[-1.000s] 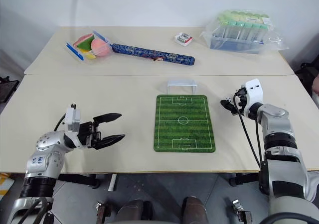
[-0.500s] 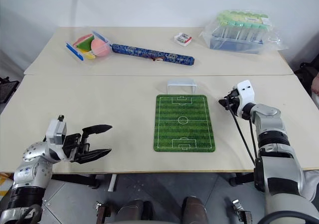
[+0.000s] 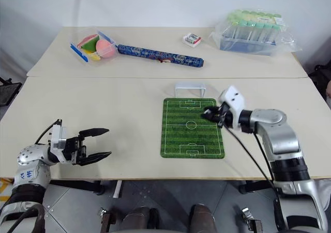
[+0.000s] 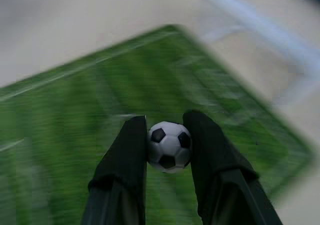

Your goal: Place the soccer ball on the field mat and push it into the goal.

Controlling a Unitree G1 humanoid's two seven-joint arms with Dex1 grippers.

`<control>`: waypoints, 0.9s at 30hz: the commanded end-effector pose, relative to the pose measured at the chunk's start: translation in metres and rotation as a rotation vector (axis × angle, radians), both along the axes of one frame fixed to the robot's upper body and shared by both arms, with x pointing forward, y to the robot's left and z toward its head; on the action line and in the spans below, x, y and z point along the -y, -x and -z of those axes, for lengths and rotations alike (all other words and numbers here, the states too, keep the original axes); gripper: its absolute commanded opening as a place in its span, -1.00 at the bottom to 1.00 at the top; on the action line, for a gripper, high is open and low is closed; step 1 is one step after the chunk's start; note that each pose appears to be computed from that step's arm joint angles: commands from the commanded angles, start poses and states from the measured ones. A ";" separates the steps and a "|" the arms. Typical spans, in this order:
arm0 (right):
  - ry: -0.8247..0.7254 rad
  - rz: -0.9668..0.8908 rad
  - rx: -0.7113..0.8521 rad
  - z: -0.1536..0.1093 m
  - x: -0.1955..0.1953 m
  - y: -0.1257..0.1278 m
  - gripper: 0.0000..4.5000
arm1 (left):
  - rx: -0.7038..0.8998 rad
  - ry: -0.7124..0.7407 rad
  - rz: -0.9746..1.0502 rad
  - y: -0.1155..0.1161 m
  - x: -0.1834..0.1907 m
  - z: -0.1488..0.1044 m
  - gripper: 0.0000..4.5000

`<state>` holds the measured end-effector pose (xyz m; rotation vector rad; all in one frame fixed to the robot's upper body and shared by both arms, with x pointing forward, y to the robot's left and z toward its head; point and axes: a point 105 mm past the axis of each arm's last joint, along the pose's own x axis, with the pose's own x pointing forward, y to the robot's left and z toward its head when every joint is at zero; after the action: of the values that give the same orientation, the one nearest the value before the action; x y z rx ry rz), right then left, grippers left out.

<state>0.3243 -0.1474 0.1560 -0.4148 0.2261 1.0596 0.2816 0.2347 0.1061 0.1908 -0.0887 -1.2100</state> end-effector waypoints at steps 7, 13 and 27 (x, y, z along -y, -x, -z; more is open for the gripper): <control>0.099 -0.229 -0.045 0.009 -0.024 0.029 -0.62 | 0.003 -0.031 0.059 0.018 -0.006 0.003 1.00; 0.137 -0.274 -0.082 0.026 -0.031 0.024 -0.62 | -0.003 -0.035 0.063 0.026 -0.007 0.006 1.00; 0.188 -0.310 -0.118 0.050 -0.029 0.020 -0.47 | 0.015 -0.018 0.043 0.027 -0.005 0.001 1.00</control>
<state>0.3039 -0.1183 0.1088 -0.5642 0.3710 1.3727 0.2592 0.2383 0.0949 0.1920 -0.0568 -1.2232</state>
